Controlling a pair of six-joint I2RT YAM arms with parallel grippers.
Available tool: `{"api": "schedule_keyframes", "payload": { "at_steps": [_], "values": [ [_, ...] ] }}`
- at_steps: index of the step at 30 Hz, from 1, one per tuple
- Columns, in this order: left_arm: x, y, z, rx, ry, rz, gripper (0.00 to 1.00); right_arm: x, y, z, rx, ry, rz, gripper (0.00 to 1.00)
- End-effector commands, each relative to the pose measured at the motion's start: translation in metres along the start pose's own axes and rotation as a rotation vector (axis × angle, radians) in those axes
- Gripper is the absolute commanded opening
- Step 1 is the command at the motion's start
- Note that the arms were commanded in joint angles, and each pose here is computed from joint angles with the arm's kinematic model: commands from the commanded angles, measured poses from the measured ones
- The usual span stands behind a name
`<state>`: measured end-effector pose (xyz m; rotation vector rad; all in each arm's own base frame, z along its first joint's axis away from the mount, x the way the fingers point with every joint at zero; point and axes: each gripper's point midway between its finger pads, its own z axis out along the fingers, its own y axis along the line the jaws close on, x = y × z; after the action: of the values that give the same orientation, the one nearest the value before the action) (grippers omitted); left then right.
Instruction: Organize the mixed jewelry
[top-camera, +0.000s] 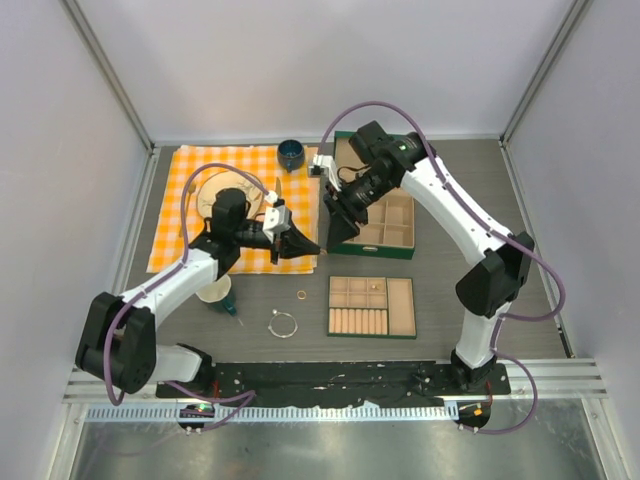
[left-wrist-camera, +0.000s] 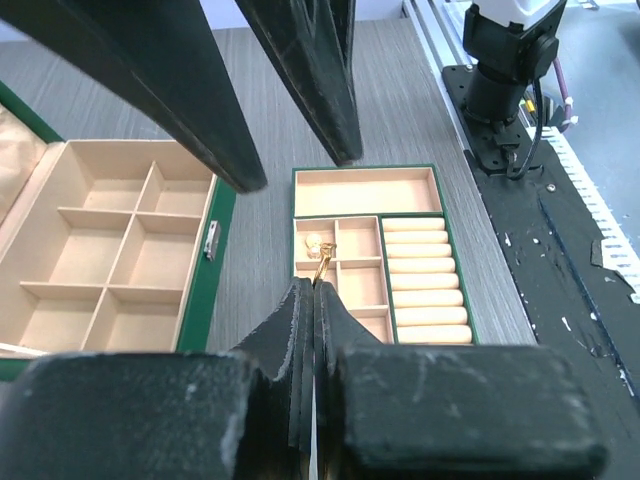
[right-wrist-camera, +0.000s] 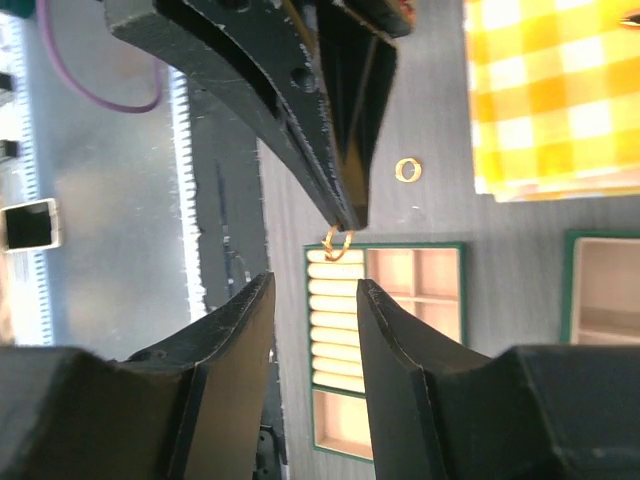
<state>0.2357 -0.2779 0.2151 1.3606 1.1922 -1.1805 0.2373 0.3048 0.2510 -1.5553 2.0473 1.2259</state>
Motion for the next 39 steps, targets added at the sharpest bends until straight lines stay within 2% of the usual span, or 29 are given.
{"api": "schedule_keyframes", "payload": {
  "at_steps": [1,5,10,11,16,32,39],
  "values": [
    [-0.015,0.006,-0.002,-0.031,0.021,0.013,0.00,-0.019,-0.009,-0.030,0.231,-0.051,-0.051,0.45],
    [-0.018,0.013,-0.002,-0.078,0.025,-0.053,0.00,-0.016,-0.022,-0.035,0.329,-0.053,-0.024,0.45],
    [-0.034,0.017,0.000,-0.104,-0.040,-0.098,0.00,-0.016,-0.031,-0.028,0.384,-0.042,-0.025,0.45],
    [-0.035,0.017,0.000,-0.116,-0.059,-0.165,0.00,-0.017,-0.032,-0.027,0.388,-0.041,-0.026,0.45],
    [-0.043,0.014,0.007,-0.117,-0.116,-0.169,0.00,-0.020,-0.033,-0.013,0.395,-0.021,-0.041,0.44],
    [-0.037,0.024,0.008,-0.171,-0.107,-0.172,0.00,-0.017,-0.017,-0.012,0.361,-0.019,-0.078,0.43],
    [-0.031,0.020,0.008,-0.156,-0.090,-0.172,0.00,-0.023,-0.020,-0.025,0.429,-0.032,-0.103,0.42]
  ]
}}
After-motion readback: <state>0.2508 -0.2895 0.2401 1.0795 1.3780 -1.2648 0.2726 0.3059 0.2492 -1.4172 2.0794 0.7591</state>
